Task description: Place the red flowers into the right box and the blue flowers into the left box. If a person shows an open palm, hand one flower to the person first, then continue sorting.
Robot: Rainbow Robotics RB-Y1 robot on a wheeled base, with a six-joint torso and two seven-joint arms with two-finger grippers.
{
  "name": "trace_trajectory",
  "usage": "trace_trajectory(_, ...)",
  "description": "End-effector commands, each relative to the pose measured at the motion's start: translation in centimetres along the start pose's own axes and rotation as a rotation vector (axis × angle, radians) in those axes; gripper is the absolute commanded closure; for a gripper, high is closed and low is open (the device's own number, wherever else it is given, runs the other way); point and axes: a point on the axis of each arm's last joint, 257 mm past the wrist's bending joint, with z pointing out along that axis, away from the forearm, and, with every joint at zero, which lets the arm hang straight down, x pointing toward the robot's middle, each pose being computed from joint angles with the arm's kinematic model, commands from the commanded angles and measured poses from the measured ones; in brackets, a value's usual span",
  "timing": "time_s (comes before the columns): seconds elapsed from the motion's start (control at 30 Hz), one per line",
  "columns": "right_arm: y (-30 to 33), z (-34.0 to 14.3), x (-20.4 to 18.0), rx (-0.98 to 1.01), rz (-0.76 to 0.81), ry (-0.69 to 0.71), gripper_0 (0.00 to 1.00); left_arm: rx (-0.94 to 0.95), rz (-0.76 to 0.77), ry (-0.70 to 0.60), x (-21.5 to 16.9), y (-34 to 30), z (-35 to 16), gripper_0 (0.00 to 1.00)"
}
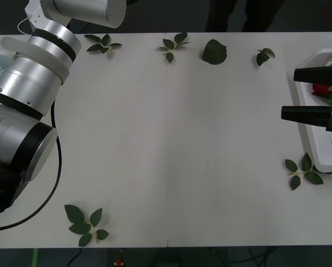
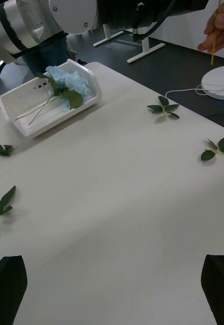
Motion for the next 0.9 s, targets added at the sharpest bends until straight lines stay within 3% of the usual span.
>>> trace_trajectory(0.03, 1.3, 0.6, -1.6, -0.031, -0.05, -0.036, 0.0, 0.056, 0.053, -0.065, -3.6, -4.0, 0.7, 0.0)
trace_trajectory(0.3, 1.3, 0.6, -1.6, -0.031, -0.05, -0.036, 0.0, 0.027, 0.077, -0.034, -4.9, -1.8, 0.3, 0.0)
trace_trajectory(0.47, 1.3, 0.6, -1.6, -0.031, -0.05, -0.036, 0.0, 0.002, 0.079, 0.115, -7.2, -0.3, -2.1, 0.0)
trace_trajectory(0.63, 1.3, 0.6, -1.6, -0.031, -0.05, -0.036, 0.0, 0.01, 0.095, 0.294, -10.7, -0.4, -8.5, 0.0)
trace_trajectory(0.9, 1.3, 0.6, -1.6, -0.031, -0.05, -0.036, 0.0, 0.19, 0.122, 0.497, -10.4, -2.4, -20.7, 0.0)
